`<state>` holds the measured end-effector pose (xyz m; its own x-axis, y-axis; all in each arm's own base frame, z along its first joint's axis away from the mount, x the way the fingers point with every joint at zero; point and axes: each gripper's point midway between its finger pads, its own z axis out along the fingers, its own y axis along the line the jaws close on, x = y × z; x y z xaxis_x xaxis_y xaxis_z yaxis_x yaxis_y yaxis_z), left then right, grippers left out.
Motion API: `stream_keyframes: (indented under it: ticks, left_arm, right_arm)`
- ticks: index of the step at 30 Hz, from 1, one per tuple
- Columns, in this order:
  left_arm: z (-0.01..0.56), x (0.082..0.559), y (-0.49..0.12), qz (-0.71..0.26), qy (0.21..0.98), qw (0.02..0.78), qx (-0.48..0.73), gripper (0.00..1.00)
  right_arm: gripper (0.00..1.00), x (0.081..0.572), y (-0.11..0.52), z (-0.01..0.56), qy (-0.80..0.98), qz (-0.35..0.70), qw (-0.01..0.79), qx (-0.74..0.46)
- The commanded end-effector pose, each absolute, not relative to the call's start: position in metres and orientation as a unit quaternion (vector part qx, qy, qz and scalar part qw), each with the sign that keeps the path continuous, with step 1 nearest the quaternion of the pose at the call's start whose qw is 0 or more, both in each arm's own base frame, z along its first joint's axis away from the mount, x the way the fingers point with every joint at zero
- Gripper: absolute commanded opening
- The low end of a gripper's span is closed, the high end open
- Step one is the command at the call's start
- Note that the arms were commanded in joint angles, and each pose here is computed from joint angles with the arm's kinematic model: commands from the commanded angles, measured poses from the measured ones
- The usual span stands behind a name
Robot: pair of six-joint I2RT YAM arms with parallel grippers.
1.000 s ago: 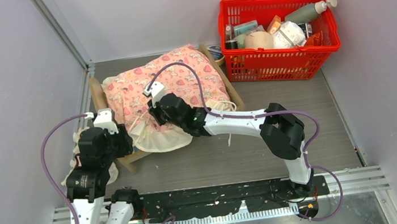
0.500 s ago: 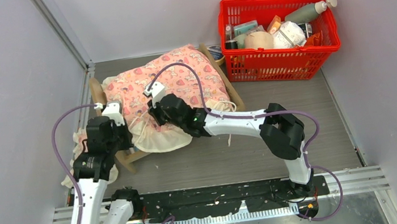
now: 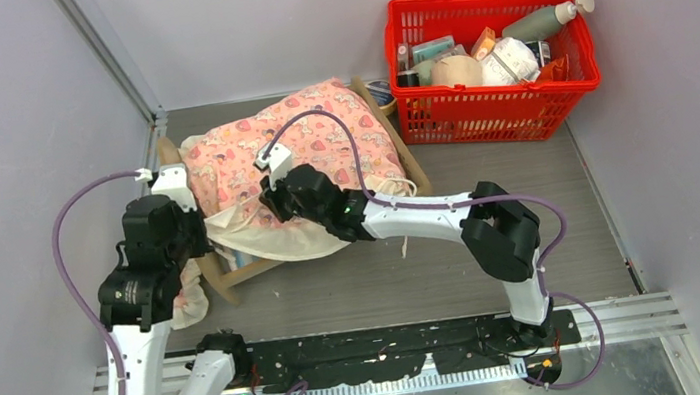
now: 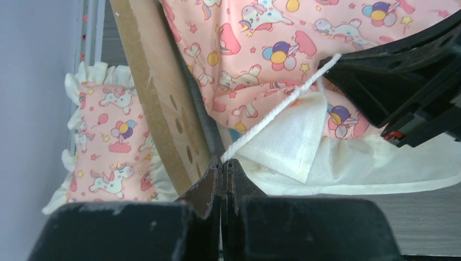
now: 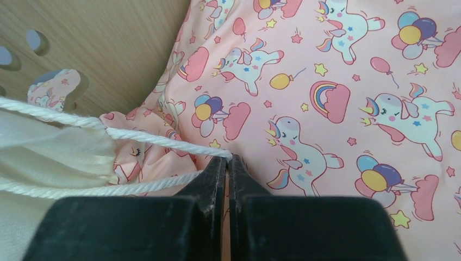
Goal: Set up the pet bed
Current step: Cross the ropes on the bed frame.
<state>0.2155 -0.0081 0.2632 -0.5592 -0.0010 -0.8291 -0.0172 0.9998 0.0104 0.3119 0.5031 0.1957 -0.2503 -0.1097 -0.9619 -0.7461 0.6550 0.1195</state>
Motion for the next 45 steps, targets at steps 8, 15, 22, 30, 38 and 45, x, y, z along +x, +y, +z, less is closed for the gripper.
stream_keyframes:
  ticks: [8,15,22,30,38,45]
  left_arm:
    - [0.267,0.209,0.006,0.053,0.882,0.467,0.025,0.0]
    - [0.275,0.223,-0.02,-0.005,0.864,0.499,0.068,0.0]
    - [0.27,0.23,-0.009,0.053,0.866,0.487,0.098,0.0]
    - [0.3,0.233,0.002,0.111,0.859,0.484,0.123,0.0]
    - [0.274,0.226,0.002,0.155,0.861,0.457,0.162,0.0]
    - [0.234,0.216,-0.01,0.124,0.879,0.426,0.173,0.0]
  right_arm:
    - [0.05,0.314,0.493,0.24,0.709,0.318,0.571,-0.267]
    - [0.05,0.311,0.498,0.239,0.708,0.333,0.565,-0.262]
    - [0.05,0.31,0.497,0.239,0.704,0.333,0.566,-0.27]
    - [0.05,0.307,0.498,0.238,0.702,0.339,0.564,-0.273]
    - [0.05,0.304,0.495,0.234,0.702,0.343,0.562,-0.273]
    - [0.05,0.301,0.491,0.232,0.703,0.342,0.56,-0.275]
